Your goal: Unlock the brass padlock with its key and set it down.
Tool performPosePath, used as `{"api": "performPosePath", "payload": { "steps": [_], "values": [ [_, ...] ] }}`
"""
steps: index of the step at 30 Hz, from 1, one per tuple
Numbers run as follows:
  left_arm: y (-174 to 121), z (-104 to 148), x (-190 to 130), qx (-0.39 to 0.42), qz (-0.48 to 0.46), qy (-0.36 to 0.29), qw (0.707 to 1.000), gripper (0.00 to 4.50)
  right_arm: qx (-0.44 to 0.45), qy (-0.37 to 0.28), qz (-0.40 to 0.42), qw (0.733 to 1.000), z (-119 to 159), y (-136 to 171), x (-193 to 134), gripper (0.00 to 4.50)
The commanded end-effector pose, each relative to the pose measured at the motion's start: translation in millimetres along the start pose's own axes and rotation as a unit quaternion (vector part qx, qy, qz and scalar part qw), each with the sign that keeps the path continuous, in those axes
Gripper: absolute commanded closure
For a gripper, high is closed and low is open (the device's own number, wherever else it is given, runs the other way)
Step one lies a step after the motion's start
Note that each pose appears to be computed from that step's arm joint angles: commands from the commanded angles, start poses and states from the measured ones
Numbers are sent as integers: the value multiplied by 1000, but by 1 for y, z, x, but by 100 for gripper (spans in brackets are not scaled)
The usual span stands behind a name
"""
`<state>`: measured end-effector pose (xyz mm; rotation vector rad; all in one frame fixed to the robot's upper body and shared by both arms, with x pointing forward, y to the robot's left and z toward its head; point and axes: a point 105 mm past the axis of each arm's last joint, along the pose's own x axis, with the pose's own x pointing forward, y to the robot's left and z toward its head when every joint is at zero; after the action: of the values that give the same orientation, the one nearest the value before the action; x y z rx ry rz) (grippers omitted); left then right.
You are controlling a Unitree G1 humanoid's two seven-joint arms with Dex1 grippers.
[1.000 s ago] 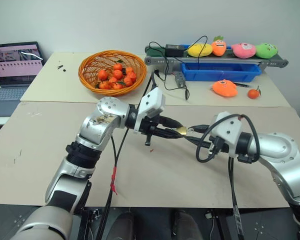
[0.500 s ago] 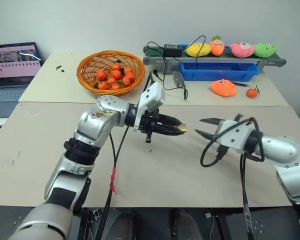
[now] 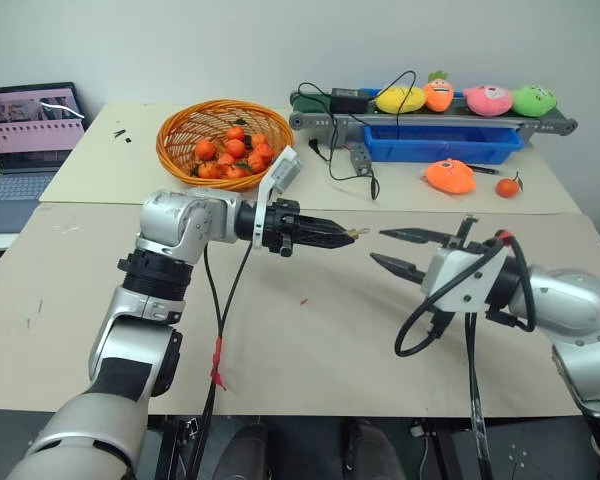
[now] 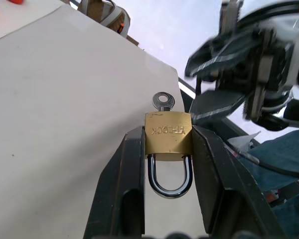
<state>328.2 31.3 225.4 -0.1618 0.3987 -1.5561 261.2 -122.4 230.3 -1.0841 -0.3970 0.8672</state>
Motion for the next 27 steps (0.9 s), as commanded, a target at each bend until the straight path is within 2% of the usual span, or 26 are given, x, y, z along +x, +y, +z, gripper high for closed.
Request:
{"api": "performPosePath", "payload": {
  "steps": [1,9,12,15,27],
  "values": [
    [-12,13,3,20,-22,-9,1000,369,-39,-6,-8,999,4,-5,-6,273],
    [-19,10,3,20,-27,-1,999,369,-51,-12,-13,999,0,-6,-5,273],
    [-20,6,0,25,-26,11,999,369,-52,-15,-17,998,0,-7,-5,342],
    [-20,4,-1,26,-25,16,999,369,-58,-17,-20,998,1,-9,-5,439],
    [-21,5,6,27,-37,24,999,369,-61,-30,-29,997,10,-10,0,439]
  ]
}}
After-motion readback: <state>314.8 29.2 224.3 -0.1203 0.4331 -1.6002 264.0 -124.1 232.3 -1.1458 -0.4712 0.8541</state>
